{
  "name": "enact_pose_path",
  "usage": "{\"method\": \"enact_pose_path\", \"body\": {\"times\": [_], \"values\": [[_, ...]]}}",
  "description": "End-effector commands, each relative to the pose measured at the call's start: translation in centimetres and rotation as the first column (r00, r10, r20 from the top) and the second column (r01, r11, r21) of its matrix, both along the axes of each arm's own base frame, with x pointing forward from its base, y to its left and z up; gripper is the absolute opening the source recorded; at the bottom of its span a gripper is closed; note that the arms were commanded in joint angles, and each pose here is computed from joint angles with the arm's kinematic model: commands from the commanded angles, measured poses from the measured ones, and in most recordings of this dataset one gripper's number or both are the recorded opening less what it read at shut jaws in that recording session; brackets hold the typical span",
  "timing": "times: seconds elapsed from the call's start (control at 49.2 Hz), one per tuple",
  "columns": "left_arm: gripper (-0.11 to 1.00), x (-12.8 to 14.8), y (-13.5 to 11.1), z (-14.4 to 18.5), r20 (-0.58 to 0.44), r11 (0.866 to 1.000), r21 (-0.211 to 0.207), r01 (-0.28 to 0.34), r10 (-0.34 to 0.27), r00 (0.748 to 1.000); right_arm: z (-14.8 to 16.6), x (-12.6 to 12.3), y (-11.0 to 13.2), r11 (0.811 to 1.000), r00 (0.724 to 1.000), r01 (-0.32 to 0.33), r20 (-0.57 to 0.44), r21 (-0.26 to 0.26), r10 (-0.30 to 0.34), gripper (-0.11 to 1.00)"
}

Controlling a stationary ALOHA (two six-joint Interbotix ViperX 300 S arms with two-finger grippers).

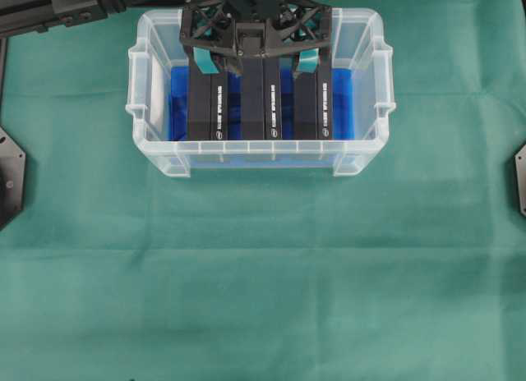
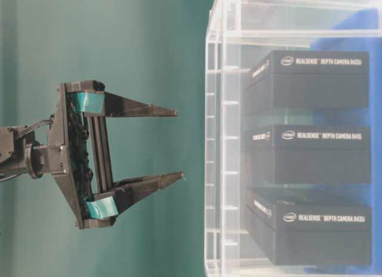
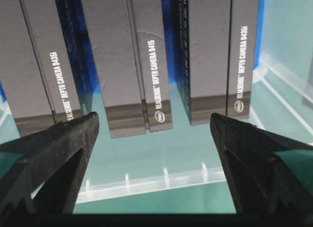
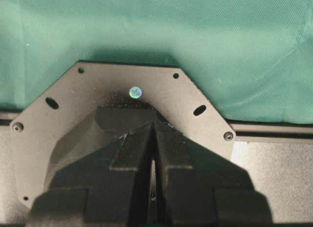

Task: Take the box out of the case with the left arm.
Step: 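Lower the open left gripper around the middle box and close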

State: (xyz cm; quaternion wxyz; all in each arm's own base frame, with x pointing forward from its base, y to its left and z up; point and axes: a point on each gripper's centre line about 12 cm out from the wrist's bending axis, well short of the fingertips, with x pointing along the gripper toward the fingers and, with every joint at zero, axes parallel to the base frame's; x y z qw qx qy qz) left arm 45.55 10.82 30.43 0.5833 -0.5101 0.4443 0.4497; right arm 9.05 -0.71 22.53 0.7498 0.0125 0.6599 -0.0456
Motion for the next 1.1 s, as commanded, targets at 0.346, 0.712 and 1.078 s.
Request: {"method": "enact_pose_path", "body": {"times": [0.346,0.712,1.078], "values": [[0.97,0.0,-0.3,-1.2,0.028,1.0,0.01,0.003,-0.004,1.0,0.7,0.3,0.0,1.0,1.0,0.002,0.019,0.002,-0.002,0.01],[0.97,-0.1,0.2,-3.7,0.034,1.0,0.01,-0.008,0.007,0.999,0.7,0.3,0.0,1.0,1.0,0.003,0.019,0.002,-0.003,0.01],[0.97,-0.4,0.4,-5.4,0.026,1.0,0.006,-0.02,0.02,0.999,0.7,0.3,0.0,1.0,1.0,0.002,0.017,0.002,-0.002,0.01]]}}
